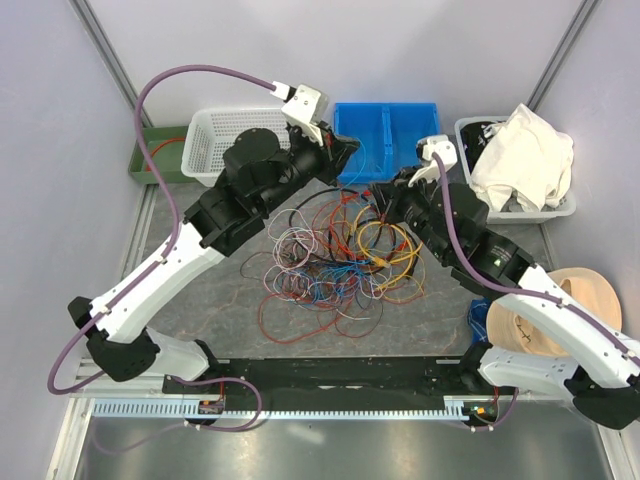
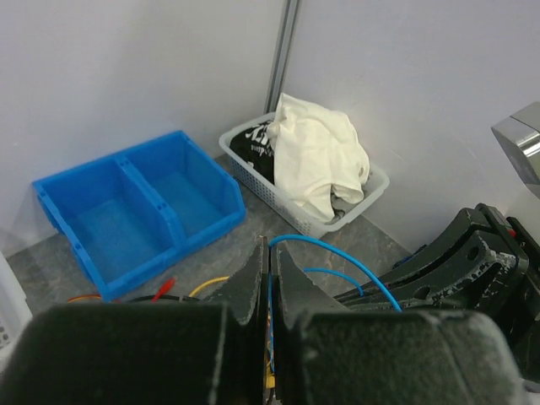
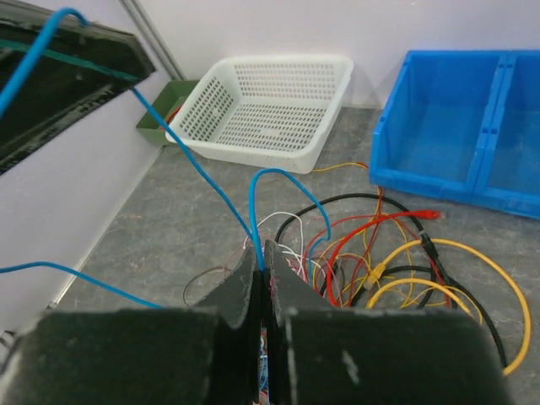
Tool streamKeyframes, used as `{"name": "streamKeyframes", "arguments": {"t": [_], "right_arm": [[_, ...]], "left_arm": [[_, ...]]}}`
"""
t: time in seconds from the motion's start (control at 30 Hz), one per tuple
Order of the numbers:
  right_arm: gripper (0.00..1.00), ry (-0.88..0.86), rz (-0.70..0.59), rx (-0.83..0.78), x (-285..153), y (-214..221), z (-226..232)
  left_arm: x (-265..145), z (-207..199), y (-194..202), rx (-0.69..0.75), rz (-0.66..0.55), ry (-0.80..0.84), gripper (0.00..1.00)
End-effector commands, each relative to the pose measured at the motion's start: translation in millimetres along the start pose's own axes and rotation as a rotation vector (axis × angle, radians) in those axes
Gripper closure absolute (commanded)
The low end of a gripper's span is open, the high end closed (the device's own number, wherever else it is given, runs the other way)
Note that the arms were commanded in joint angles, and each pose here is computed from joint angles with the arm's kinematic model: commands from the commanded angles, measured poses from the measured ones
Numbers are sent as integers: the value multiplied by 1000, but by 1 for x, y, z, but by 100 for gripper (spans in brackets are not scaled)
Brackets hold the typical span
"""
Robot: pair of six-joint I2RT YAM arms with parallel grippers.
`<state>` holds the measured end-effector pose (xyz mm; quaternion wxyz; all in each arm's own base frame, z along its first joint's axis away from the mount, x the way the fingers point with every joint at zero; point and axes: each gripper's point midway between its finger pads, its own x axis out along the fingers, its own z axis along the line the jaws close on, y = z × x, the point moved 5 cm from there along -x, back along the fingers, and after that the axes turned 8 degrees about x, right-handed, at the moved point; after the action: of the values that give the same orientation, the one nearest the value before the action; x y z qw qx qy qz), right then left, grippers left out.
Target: Untangle the cables
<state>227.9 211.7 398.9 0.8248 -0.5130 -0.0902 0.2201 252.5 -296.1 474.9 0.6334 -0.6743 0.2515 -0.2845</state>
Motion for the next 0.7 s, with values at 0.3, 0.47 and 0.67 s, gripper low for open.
{"name": "streamKeyframes", "arguments": {"t": [0.3,0.47,0.67], "right_arm": [[93,-226,-72,64,-14,15,10],[81,-253,-76,65,-12,17,13],[78,-165,-67,24,6,28,3]], "left_arm": [[-9,-18,11,-114,9,126,98],[-13,-28,11,-165,16,200,98],[-15,-34,16,-201,34,238,98]]}}
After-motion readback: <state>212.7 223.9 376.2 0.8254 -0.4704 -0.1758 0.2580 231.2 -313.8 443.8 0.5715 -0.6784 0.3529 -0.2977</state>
